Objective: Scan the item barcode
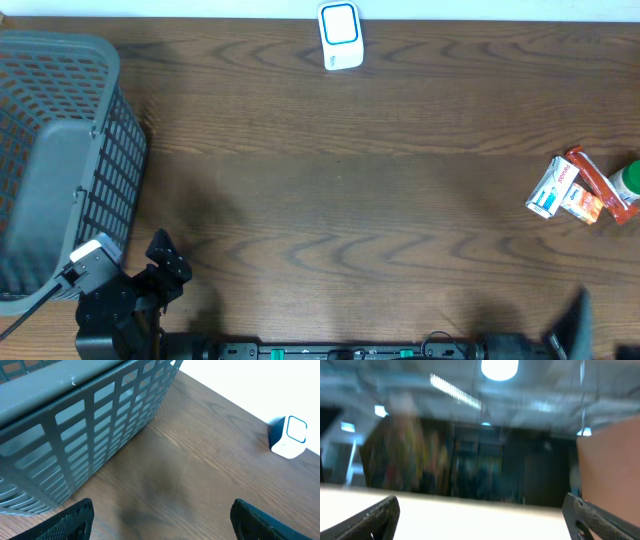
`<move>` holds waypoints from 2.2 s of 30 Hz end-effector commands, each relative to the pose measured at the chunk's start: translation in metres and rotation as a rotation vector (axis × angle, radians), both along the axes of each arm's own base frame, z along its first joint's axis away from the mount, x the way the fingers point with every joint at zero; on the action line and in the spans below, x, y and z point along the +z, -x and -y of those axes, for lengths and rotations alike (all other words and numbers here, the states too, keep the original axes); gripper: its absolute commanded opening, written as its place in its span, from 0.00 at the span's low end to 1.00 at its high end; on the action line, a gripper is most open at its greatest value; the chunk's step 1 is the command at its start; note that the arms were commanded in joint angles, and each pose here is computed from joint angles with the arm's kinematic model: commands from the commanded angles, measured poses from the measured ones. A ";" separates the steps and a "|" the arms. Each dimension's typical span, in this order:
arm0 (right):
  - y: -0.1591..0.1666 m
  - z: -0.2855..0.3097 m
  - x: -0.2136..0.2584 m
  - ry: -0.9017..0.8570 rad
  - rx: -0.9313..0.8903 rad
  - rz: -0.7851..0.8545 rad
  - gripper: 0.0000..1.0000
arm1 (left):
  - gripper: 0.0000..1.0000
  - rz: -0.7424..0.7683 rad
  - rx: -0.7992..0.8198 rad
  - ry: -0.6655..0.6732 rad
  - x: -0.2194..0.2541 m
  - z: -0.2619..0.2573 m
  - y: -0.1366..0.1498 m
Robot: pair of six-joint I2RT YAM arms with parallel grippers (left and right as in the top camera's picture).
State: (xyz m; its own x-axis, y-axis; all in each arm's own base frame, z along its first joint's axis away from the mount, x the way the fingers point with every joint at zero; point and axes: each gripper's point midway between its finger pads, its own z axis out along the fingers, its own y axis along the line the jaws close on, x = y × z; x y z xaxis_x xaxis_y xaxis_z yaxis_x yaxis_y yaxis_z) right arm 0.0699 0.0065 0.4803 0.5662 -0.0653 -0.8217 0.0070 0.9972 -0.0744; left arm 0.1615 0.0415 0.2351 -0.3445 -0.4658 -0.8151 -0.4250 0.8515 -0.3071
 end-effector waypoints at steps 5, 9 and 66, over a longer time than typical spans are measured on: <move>-0.060 0.005 -0.069 0.031 -0.047 -0.229 0.99 | 0.88 0.009 0.012 0.002 0.002 -0.002 0.001; -0.078 0.006 -0.090 0.034 -0.054 -0.276 0.99 | 0.88 0.008 0.012 0.002 0.002 -0.002 0.001; -0.176 0.012 -0.323 -0.137 -0.037 -0.674 0.99 | 0.88 0.008 0.012 0.002 0.002 -0.002 0.001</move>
State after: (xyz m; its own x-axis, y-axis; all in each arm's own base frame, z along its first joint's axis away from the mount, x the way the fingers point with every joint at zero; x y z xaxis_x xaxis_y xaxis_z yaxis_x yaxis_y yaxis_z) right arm 0.2465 -0.0061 0.1572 -0.0726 0.0420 -0.9965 0.0373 0.9985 0.0393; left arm 0.1615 0.0415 0.2352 -0.3441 -0.4658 -0.8152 -0.4249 0.8515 -0.3072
